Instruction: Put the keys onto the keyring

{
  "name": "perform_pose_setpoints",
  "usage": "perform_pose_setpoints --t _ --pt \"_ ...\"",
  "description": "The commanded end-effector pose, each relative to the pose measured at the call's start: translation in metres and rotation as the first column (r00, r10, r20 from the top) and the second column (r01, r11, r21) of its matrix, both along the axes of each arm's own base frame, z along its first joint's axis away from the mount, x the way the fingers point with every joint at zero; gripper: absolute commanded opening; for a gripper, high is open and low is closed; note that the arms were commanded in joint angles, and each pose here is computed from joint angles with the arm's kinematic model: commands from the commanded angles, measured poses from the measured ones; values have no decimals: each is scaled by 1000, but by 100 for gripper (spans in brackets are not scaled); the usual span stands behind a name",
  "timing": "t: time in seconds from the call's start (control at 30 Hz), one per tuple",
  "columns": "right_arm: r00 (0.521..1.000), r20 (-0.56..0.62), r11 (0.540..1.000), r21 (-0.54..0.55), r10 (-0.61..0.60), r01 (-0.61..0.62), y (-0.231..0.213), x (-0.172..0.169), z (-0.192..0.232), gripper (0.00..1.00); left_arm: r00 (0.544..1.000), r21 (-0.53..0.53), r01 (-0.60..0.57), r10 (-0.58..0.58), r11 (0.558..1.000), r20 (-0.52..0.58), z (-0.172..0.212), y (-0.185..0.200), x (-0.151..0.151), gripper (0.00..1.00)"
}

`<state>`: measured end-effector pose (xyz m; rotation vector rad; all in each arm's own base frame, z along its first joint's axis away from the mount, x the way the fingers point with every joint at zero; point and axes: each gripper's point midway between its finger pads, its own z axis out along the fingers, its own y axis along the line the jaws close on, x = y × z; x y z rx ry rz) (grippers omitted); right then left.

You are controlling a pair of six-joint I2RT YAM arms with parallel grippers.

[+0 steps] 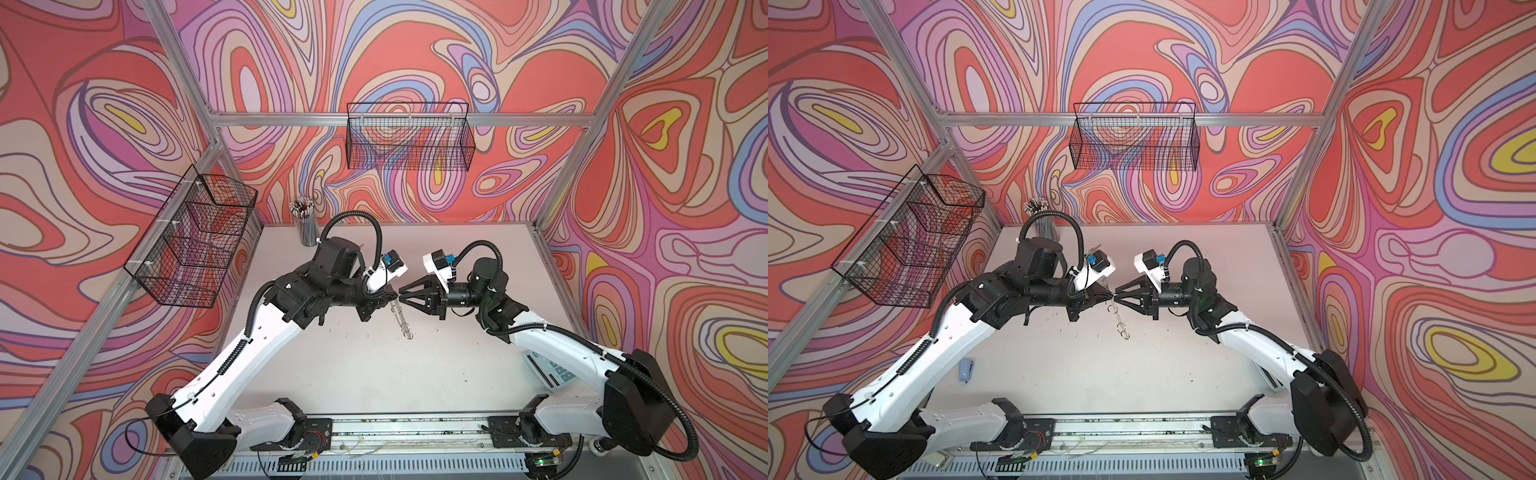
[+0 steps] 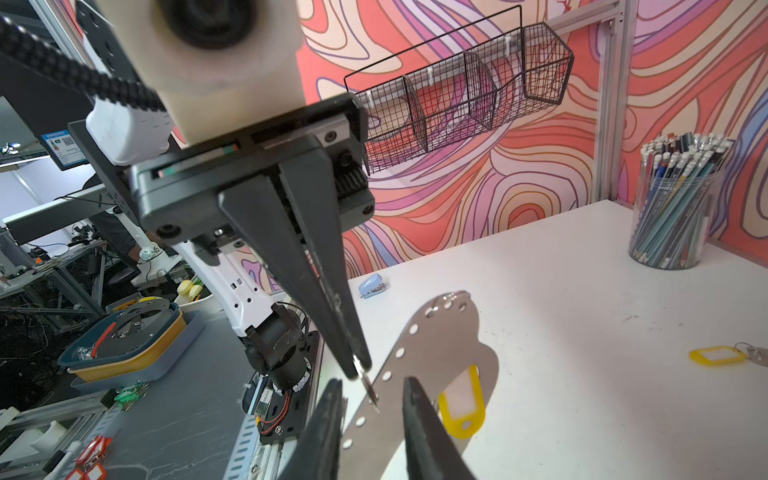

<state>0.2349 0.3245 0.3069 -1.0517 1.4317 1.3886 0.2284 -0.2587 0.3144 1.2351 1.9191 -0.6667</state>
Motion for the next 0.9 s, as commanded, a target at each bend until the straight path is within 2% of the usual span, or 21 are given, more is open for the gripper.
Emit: perform_pose_setpoints --t 0.0,0.13,0.53,0.87 --pt "999 25 999 0 37 -37 5 -4 5 25 999 -10 36 -36 999 -3 5 -2 -8 0" --pt "999 31 999 -1 44 -44 7 -5 5 20 998 -16 54 -54 998 -19 3 -4 -10 0" --pt "996 67 998 34 51 -54 3 -13 16 21 993 -7 97 -97 995 -64 -3 -6 -18 0" --pt "994 80 996 56 70 -75 1 -20 21 17 992 -2 100 -99 995 -80 -5 -7 -19 0"
